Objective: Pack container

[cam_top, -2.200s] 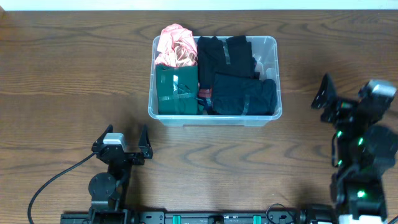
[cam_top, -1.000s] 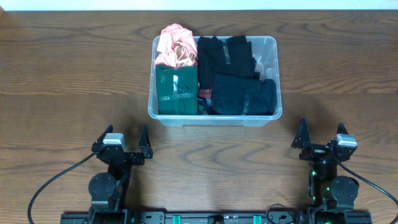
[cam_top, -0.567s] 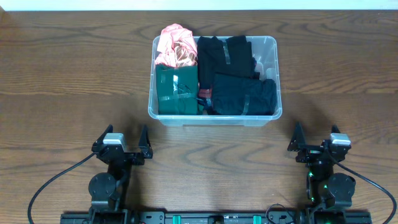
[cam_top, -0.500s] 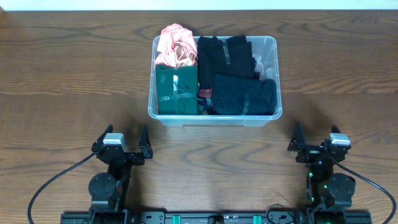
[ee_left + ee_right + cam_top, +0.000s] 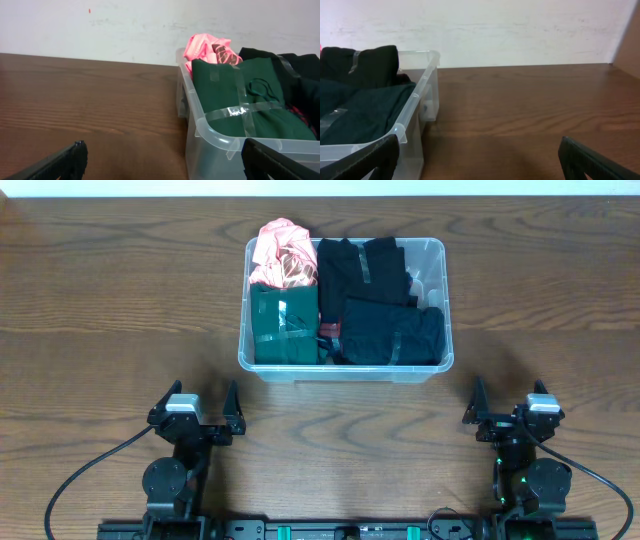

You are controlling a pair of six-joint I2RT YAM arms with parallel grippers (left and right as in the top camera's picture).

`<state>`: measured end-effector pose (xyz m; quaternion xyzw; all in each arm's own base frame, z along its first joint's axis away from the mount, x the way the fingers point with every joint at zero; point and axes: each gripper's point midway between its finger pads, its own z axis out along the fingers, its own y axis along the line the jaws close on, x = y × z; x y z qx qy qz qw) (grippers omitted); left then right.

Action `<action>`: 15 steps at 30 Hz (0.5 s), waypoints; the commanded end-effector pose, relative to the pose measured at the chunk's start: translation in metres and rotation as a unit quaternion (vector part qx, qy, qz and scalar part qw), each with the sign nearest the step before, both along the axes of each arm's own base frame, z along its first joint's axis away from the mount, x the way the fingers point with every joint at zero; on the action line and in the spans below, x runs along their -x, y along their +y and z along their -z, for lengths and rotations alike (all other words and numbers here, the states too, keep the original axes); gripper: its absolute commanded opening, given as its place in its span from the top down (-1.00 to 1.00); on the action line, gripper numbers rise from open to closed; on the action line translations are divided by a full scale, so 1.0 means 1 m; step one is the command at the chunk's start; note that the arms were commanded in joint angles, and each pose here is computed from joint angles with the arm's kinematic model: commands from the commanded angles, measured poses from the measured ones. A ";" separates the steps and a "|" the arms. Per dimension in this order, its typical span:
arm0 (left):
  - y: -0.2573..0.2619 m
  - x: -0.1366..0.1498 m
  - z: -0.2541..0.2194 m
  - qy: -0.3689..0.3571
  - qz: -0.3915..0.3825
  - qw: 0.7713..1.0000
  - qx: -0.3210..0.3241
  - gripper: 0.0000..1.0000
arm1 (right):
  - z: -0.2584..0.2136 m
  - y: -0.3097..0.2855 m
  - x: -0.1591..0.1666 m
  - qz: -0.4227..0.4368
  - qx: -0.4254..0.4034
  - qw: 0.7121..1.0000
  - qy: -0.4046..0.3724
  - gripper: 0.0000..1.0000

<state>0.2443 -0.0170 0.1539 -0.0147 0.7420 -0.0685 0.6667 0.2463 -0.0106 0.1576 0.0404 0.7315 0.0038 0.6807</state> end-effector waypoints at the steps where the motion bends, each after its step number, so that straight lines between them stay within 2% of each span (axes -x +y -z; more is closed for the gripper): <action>1: -0.001 0.001 0.015 0.023 0.005 1.000 -0.004 -0.96 | 0.001 0.003 0.000 -0.008 0.009 1.000 0.000 -0.99; 15: -0.001 0.001 0.015 0.022 0.005 1.000 -0.004 -0.96 | 0.001 0.008 0.000 -0.022 0.008 1.000 0.001 -0.99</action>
